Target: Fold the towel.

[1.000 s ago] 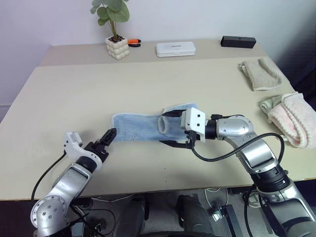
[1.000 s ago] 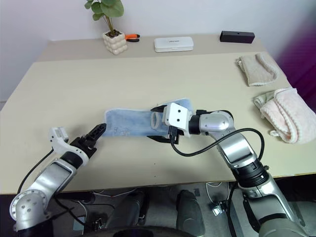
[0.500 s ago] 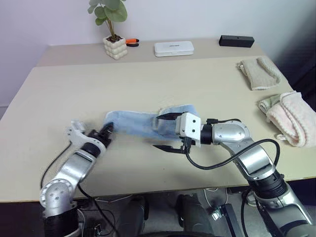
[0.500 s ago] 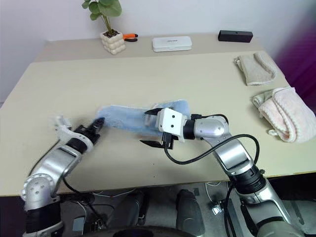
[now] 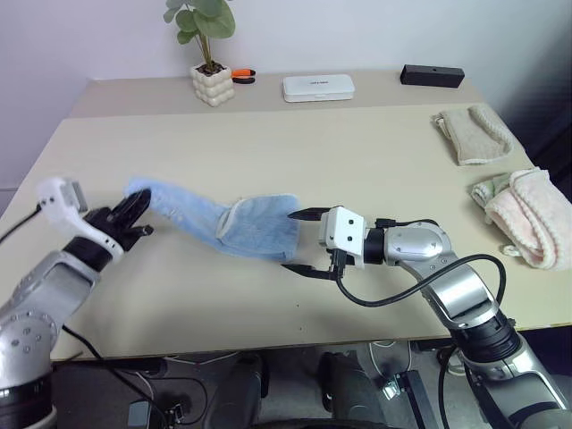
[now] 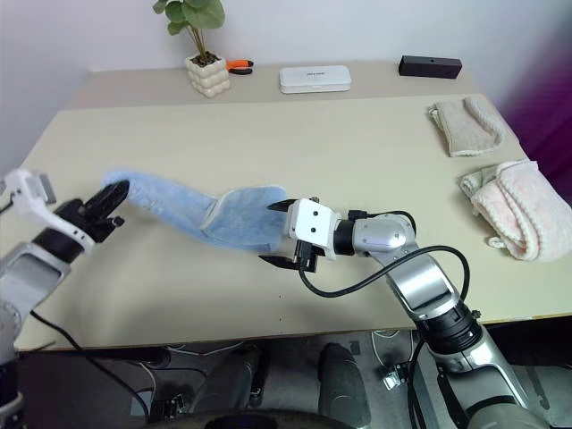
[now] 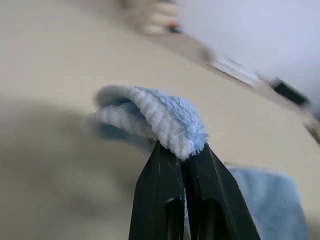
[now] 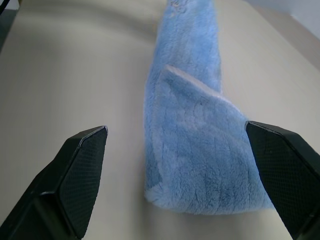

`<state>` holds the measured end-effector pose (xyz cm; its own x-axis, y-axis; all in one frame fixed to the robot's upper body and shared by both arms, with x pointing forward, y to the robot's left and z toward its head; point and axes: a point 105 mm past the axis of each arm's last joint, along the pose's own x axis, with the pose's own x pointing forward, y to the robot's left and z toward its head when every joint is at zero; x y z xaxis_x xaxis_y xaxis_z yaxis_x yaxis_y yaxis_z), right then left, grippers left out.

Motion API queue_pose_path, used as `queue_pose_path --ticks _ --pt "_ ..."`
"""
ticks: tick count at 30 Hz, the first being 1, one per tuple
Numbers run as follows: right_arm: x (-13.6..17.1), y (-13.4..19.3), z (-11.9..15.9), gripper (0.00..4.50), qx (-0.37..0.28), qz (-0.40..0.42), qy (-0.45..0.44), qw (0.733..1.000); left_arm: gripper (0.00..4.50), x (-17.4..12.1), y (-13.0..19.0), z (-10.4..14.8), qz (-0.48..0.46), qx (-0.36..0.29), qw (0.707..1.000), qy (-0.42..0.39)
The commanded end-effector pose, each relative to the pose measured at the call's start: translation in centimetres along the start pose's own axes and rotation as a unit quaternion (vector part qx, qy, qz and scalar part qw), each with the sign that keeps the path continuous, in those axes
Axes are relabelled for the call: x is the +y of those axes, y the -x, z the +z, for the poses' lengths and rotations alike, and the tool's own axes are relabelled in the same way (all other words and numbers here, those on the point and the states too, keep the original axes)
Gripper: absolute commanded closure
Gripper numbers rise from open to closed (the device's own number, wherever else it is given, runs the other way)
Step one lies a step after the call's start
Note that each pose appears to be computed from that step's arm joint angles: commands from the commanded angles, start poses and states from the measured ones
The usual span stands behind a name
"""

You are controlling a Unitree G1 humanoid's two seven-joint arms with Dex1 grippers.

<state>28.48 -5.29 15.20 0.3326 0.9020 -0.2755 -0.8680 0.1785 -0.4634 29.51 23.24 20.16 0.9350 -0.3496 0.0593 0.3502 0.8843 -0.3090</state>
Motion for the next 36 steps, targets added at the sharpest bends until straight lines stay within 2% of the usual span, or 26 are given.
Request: queue_pose_path --ticks 1,5,8,11,14,17,22,23,25,27,28,29,32,33,35,36 --pt "-0.4 0.4 0.2 0.0 -0.003 -0.015 0.011 1.0 4.43 -6.5 -1.2 -1.5 -0.166 0.055 0.981 -0.084" --pt "-0.8 0.7 -0.2 0.0 0.004 -0.027 0.01 1.0 4.43 -9.3 -1.7 -4.9 -0.259 0.129 0.946 -0.144" --pt "-1.0 1.1 -0.6 0.0 0.013 -0.04 0.01 0.999 4.43 -9.3 -2.5 -8.1 -0.28 0.18 0.924 -0.189" --pt "-1.0 1.5 -0.8 0.0 0.018 -0.046 0.008 0.999 4.43 -9.2 -3.2 -9.3 -0.286 0.19 0.916 -0.21" --pt "-0.6 2.0 -1.2 0.0 0.027 -0.052 0.004 0.998 4.43 -9.1 -4.1 -9.8 -0.28 0.183 0.921 -0.197" --pt "-0.4 2.2 -1.5 0.0 0.032 -0.057 0.001 0.998 3.54 -9.6 -3.9 -9.9 -0.293 0.172 0.927 -0.159" --pt "-0.4 2.4 -1.4 0.0 0.034 -0.059 0.001 0.998 0.99 -10.2 -3.2 -7.6 -0.304 0.134 0.939 -0.09" --pt "-0.6 2.5 -1.4 0.0 0.035 -0.062 0.003 0.997 0.62 -10.0 -2.9 -6.7 -0.3 0.123 0.943 -0.071" --pt "-1.1 2.7 -1.4 0.0 0.036 -0.071 0.003 0.997 0.62 -9.4 -2.2 -5.0 -0.294 0.103 0.949 -0.045" --pt "-1.9 3.2 -0.9 0.0 0.022 -0.086 -0.015 0.996 0.62 -8.0 -1.5 -1.9 -0.269 0.048 0.962 -0.018" --pt "-2.3 3.5 -0.7 0.24 0.015 -0.092 -0.027 0.995 0.57 -7.3 -1.3 -1.0 -0.253 0.031 0.967 -0.009" --pt "-2.6 3.7 -0.3 0.53 0.004 -0.096 -0.037 0.995 0.87 -6.3 -1.2 -0.2 -0.228 0.016 0.973 -0.014" --pt "-3.8 3.6 1.2 1.77 -0.032 -0.114 -0.058 0.991 1.8 -4.8 -1.1 0.3 -0.179 0.012 0.982 -0.062" --pt "-4.2 3.2 1.8 2.39 -0.049 -0.12 -0.07 0.989 2.42 -4.6 -1.3 -0.4 -0.167 0.029 0.982 -0.085" --pt "-4.9 1.9 3.0 3.36 -0.075 -0.127 -0.085 0.985 3.37 -4.6 -2.0 -2.3 -0.153 0.064 0.978 -0.123" --pt "-5.2 1.2 3.3 3.92 -0.082 -0.132 -0.094 0.983 3.44 -4.8 -2.3 -3.0 -0.152 0.073 0.977 -0.13"
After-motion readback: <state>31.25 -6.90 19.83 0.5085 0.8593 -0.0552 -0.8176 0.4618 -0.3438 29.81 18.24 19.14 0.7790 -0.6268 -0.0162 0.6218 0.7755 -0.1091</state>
